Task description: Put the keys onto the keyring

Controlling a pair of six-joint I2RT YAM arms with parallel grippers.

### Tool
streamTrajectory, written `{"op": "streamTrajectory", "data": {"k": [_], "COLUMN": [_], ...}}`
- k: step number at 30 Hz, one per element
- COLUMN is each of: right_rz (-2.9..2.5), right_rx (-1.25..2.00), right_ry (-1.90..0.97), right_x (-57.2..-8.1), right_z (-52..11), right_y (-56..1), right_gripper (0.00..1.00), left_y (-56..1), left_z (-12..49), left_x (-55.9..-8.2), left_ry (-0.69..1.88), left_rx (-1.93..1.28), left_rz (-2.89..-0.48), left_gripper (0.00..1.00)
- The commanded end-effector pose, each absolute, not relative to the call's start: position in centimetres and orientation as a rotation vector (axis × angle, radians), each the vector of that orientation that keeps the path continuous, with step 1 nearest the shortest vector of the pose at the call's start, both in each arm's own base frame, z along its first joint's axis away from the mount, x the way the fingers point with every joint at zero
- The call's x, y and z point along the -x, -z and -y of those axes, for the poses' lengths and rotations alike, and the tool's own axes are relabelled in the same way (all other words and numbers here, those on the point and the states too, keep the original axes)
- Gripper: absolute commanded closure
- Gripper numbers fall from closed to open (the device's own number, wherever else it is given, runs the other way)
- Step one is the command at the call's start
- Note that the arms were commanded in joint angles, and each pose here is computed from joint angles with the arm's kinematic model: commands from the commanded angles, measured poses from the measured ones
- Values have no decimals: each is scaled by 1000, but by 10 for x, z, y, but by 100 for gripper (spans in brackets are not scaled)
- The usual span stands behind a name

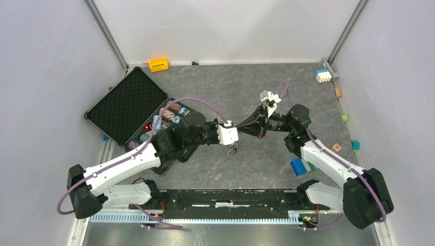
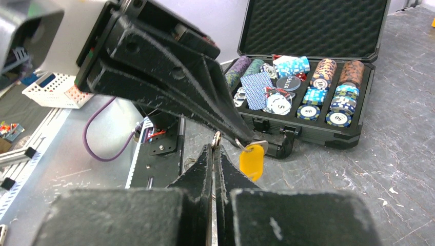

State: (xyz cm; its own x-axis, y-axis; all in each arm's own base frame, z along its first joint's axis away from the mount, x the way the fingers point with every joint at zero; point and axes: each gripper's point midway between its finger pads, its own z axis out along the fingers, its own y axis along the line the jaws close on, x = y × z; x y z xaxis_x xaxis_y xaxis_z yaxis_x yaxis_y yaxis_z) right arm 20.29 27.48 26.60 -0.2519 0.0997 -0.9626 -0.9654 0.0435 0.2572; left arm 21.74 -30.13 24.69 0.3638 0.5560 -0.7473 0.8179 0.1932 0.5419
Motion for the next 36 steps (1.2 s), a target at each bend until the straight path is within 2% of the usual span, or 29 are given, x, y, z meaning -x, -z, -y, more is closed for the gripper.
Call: {"op": "streamTrajectory", "data": {"k": [1, 36], "right_rz": [-1293, -1357], "right_rx": [919, 878], "right_ry": [-1393, -1388], "right_x": [-208, -220], "right_z": [-277, -278], "right_y": [-282, -266], "right_gripper": [100, 100], "left_y": [-272, -273], "left_z": [308, 310], "left_x": [-224, -217], "left_ry": [217, 171], "left_rx": [-1404, -1406], "left_rz": [-1214, -1181], "left_gripper": [98, 98]}}
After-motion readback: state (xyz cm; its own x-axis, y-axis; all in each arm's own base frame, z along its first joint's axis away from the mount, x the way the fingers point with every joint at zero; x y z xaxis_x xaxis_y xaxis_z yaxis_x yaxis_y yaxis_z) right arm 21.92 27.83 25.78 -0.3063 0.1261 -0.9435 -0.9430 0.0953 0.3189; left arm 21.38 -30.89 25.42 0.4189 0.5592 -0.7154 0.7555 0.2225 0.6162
